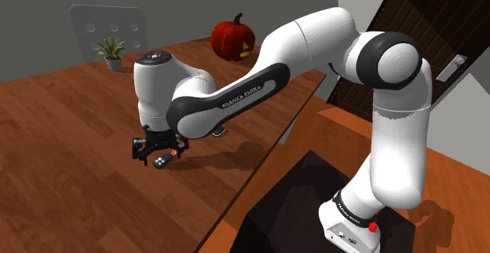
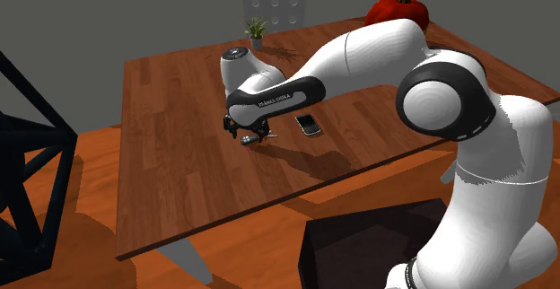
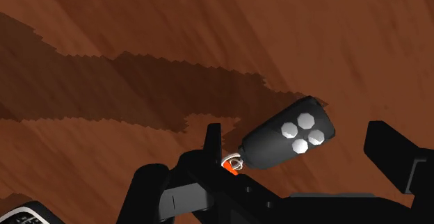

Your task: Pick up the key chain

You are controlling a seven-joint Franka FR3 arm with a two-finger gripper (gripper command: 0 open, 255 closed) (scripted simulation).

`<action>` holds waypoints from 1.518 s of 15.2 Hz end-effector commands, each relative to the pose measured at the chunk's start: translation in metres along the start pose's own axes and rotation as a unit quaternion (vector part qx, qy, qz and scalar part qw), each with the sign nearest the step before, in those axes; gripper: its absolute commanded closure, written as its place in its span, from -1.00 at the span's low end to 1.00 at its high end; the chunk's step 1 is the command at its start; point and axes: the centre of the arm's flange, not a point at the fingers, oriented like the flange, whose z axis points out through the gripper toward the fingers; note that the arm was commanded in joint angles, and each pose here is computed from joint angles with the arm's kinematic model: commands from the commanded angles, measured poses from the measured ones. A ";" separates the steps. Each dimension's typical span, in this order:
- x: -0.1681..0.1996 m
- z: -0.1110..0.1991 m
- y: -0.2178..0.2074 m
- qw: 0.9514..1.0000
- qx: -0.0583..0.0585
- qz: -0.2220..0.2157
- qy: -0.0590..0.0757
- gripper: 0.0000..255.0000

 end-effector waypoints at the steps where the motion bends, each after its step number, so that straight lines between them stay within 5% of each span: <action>1: 0.000 0.001 0.000 1.000 0.000 0.000 0.000 1.00; 10: 0.000 0.001 0.000 1.000 0.000 0.000 0.000 1.00; 23: 0.001 -0.067 0.000 1.000 0.000 0.000 0.000 1.00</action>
